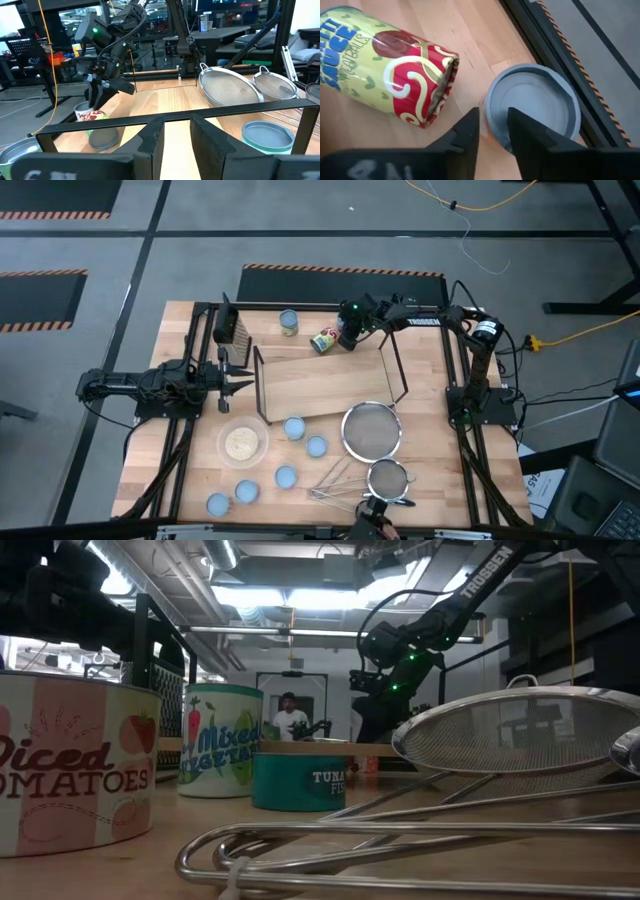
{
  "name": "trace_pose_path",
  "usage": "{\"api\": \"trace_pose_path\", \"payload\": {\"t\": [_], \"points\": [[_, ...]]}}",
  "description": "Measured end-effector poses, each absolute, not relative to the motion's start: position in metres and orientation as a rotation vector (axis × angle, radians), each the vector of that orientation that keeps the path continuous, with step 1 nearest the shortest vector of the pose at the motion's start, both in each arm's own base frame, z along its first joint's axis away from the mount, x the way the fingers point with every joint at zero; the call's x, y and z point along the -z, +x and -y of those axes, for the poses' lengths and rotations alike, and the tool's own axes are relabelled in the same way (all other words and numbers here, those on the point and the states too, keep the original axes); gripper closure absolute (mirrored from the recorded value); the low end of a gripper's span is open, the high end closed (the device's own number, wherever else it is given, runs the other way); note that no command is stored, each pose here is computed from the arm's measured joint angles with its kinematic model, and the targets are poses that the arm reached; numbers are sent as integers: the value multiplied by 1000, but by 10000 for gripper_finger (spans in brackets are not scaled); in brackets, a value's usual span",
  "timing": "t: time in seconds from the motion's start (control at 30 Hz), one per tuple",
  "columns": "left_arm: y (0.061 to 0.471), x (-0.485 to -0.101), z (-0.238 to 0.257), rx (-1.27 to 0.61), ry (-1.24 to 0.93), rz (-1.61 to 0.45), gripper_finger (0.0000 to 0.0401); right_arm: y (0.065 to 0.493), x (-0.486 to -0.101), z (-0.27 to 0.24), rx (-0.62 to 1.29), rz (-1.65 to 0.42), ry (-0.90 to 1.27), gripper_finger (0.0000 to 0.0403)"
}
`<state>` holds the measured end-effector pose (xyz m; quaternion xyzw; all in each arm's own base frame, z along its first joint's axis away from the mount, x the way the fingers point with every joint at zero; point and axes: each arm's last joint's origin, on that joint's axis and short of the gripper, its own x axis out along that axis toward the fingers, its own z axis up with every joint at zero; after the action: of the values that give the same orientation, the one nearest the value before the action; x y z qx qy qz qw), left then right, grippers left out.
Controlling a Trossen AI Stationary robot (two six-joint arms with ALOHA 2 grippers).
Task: Pick and place cans onto a shelf
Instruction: Put the large orange can on the shelf
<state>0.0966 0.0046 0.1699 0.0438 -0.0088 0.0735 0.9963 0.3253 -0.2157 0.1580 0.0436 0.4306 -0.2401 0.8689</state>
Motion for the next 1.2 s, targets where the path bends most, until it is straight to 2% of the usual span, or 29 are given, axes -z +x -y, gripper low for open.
{"api": "trace_pose_path", "payload": {"t": [0.4,0.67,0.87,1.03,1.2], "points": [[97,-170,-5,-147,88,17,315,322,-158,219,511,-910,99,387],[97,-170,-5,-147,88,17,315,318,-165,216,487,-939,72,388],[97,-170,-5,-147,88,17,315,313,-196,208,447,-991,43,390],[97,-170,-5,-147,88,17,315,315,-232,189,282,-996,-15,389],[97,-170,-5,-147,87,17,315,321,-261,151,-48,-975,-40,390]]}}
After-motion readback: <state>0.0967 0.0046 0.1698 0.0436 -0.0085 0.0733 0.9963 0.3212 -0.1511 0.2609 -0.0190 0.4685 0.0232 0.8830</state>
